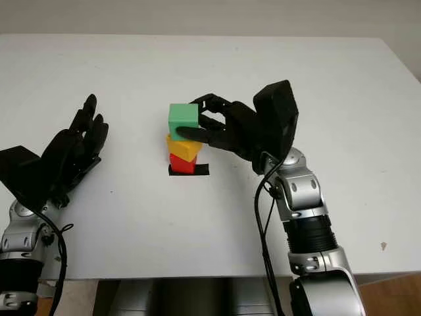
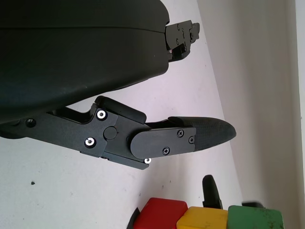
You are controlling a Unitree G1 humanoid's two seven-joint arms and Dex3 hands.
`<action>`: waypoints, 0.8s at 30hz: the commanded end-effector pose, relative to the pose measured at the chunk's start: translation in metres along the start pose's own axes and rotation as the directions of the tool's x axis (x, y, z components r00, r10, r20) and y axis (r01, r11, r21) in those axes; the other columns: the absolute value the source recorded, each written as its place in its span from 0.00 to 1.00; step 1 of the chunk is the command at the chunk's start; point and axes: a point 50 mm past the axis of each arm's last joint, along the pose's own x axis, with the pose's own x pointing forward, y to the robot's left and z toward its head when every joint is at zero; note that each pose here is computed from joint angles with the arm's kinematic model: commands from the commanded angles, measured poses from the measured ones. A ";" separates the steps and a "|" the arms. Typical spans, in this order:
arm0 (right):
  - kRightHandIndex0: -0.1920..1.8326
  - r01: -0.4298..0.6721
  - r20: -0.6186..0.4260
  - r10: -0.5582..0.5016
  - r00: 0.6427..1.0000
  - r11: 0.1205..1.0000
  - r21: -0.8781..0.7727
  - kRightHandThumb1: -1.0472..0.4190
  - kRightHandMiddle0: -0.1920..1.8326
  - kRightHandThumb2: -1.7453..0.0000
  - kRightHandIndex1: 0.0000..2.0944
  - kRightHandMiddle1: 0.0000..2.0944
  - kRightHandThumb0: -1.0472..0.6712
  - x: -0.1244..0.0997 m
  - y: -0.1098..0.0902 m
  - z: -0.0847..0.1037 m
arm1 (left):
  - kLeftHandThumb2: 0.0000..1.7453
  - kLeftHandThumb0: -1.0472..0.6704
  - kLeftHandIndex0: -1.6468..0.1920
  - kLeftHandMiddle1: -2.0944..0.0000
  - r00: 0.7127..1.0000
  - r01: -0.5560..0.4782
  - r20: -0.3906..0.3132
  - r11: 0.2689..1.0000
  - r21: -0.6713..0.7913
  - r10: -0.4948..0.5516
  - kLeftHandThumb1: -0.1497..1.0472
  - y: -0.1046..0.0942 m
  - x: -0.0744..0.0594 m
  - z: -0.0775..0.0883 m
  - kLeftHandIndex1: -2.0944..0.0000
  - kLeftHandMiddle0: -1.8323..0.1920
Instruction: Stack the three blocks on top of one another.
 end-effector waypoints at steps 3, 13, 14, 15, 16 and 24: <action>0.06 -0.024 0.020 0.024 1.000 0.999 0.023 0.10 0.04 0.97 0.02 0.24 0.22 -0.005 0.001 0.003 | 0.28 0.18 1.00 1.00 1.000 -0.001 0.005 1.000 0.017 0.001 1.00 0.001 -0.002 0.001 1.00 1.00; 0.00 -0.161 0.072 0.161 0.984 0.987 -0.006 0.11 0.00 0.97 0.00 0.00 0.13 -0.011 0.001 0.007 | 0.28 0.17 1.00 1.00 1.000 -0.004 -0.003 1.000 0.022 0.004 1.00 0.002 -0.002 0.000 1.00 1.00; 0.00 -0.170 0.076 0.170 0.983 0.985 -0.006 0.11 0.00 0.97 0.00 0.00 0.13 -0.011 0.001 0.007 | 0.28 0.17 1.00 1.00 1.000 -0.004 -0.002 1.000 0.021 0.004 1.00 0.002 -0.002 0.000 1.00 1.00; 0.00 -0.179 0.076 0.180 0.981 0.984 -0.010 0.12 0.00 0.97 0.00 0.00 0.13 -0.012 0.002 0.007 | 0.29 0.18 1.00 1.00 1.000 -0.003 -0.001 1.000 0.019 0.003 1.00 0.002 -0.002 0.000 1.00 1.00; 0.00 -0.185 0.076 0.186 0.980 0.983 -0.013 0.12 0.00 0.97 0.00 0.00 0.13 -0.012 0.002 0.007 | 0.29 0.18 1.00 1.00 1.000 -0.002 0.000 1.000 0.017 0.002 1.00 0.002 -0.002 0.001 1.00 1.00; 0.00 -0.150 0.220 0.180 0.959 0.978 -0.145 0.03 0.00 0.89 0.00 0.00 0.02 -0.019 -0.002 0.017 | 0.29 0.18 1.00 1.00 1.000 -0.010 0.011 1.000 0.016 0.009 1.00 0.001 -0.002 0.001 1.00 1.00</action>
